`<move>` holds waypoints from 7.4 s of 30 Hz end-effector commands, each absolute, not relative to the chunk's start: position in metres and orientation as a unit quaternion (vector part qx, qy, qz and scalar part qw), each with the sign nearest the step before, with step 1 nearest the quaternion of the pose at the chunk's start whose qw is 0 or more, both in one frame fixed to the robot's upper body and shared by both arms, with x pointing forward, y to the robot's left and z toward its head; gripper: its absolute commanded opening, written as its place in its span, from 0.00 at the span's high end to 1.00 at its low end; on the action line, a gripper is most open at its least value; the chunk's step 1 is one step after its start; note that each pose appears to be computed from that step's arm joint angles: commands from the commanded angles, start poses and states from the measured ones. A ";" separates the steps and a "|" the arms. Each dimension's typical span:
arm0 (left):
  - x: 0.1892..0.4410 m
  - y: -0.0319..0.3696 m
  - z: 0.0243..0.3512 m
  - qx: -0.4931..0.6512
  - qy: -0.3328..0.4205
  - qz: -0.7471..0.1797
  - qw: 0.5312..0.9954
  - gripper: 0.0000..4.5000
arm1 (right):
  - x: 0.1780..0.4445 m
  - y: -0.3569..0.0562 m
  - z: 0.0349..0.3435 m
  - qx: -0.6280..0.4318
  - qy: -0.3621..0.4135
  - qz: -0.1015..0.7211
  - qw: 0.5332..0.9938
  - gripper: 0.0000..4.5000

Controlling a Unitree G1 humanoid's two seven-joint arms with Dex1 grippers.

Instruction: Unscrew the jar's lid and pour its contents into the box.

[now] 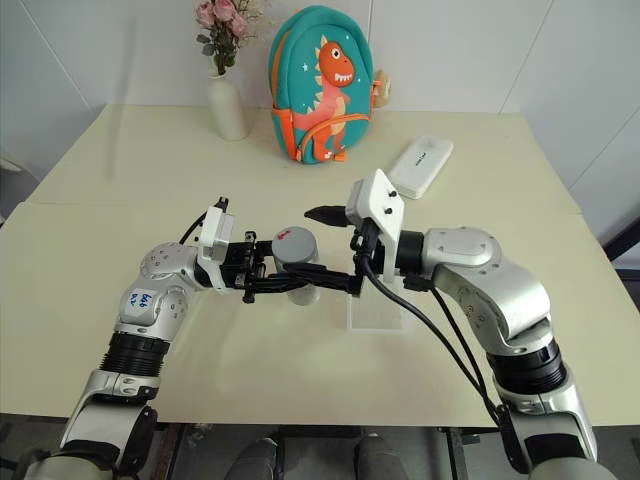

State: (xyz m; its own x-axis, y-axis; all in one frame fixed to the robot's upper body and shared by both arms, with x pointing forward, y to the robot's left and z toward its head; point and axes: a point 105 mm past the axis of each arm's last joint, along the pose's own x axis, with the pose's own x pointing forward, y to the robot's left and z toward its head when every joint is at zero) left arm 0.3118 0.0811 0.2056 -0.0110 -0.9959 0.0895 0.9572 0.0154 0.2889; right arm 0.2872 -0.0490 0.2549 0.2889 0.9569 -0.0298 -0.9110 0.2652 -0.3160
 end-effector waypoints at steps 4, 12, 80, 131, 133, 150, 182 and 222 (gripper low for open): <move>0.307 0.081 0.212 0.092 -0.156 -0.707 0.684 0.55 | 0.275 -0.063 0.263 -0.145 -0.095 0.584 0.793 0.01; 0.307 0.081 0.212 0.093 -0.156 -0.707 0.684 0.55 | 0.265 -0.063 0.265 -0.140 -0.094 0.598 0.784 0.01; 0.307 0.073 0.211 0.097 -0.161 -0.712 0.676 0.55 | 0.299 -0.070 0.264 -0.179 -0.098 0.529 0.824 0.01; 0.308 0.067 0.207 0.091 -0.163 -0.717 0.671 0.55 | 0.273 -0.034 0.266 -0.125 -0.111 0.615 0.770 0.01; 0.308 0.066 0.207 0.090 -0.163 -0.717 0.672 0.55 | 0.274 -0.033 0.266 -0.125 -0.113 0.614 0.771 0.01; 0.308 0.066 0.209 0.083 -0.162 -0.715 0.676 0.55 | 0.272 -0.032 0.266 -0.115 -0.119 0.614 0.771 0.01; 0.301 0.063 0.194 0.074 -0.131 -0.729 0.668 0.55 | 0.279 -0.040 0.309 -0.139 -0.179 0.614 0.756 0.43; 0.295 0.062 0.180 0.083 -0.079 -0.757 0.643 0.55 | 0.275 -0.035 0.329 -0.141 -0.209 0.697 0.672 0.43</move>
